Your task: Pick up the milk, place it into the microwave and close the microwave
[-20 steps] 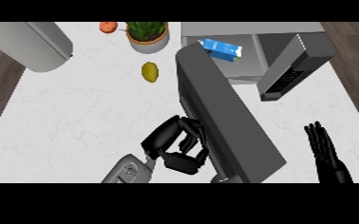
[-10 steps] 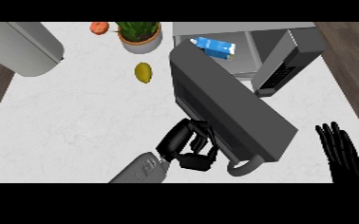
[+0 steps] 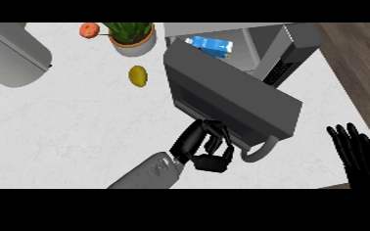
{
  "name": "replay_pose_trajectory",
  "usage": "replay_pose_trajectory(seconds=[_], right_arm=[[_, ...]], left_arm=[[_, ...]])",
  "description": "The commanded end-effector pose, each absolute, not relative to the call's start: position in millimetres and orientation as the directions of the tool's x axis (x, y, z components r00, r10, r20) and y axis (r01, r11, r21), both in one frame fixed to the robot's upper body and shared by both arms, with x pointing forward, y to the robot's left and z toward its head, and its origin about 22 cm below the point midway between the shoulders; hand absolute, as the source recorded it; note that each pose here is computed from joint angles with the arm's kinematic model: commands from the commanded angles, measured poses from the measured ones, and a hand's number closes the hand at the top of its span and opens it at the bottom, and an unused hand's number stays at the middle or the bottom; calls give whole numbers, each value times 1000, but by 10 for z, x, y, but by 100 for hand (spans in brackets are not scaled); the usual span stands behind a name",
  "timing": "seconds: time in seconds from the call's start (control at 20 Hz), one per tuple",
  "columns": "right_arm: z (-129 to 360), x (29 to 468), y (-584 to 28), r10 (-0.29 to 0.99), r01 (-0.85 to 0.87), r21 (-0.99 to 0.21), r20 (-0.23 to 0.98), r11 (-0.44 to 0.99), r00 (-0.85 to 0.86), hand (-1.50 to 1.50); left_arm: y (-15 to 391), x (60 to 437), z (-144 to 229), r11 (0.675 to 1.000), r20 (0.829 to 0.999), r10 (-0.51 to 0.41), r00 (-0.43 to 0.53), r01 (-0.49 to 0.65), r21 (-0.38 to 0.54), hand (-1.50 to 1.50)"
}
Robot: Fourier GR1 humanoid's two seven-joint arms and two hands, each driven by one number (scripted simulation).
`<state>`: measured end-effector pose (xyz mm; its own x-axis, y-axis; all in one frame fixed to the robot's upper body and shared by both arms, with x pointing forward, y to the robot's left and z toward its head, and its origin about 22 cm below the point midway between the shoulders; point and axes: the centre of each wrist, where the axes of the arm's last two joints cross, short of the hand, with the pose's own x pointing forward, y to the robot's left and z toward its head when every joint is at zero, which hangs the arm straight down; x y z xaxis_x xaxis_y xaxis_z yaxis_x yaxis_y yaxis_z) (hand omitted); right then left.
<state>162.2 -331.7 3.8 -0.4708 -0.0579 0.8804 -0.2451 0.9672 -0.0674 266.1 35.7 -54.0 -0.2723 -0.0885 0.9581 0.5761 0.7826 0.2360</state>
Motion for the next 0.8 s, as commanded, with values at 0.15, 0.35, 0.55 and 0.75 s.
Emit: replay_pose_trajectory(seconds=[0.15,0.35,0.55,0.75], right_arm=[[318,1712,-3232,-80,-327,-95,872,940,-483,-150],[445,1708,-3399,-43,-346,-152,867,926,-497,-150],[595,1799,-3419,-32,-341,-178,848,923,-530,-150],[668,1846,-3442,-43,-330,-167,838,929,-544,-150]], left_arm=[[187,2778,-293,845,956,-9,-293,510,164,150],[171,2851,-182,917,952,10,-306,383,113,150],[130,2982,-50,945,957,-5,-290,311,99,150],[117,3080,13,965,961,-22,-275,246,92,-150]])
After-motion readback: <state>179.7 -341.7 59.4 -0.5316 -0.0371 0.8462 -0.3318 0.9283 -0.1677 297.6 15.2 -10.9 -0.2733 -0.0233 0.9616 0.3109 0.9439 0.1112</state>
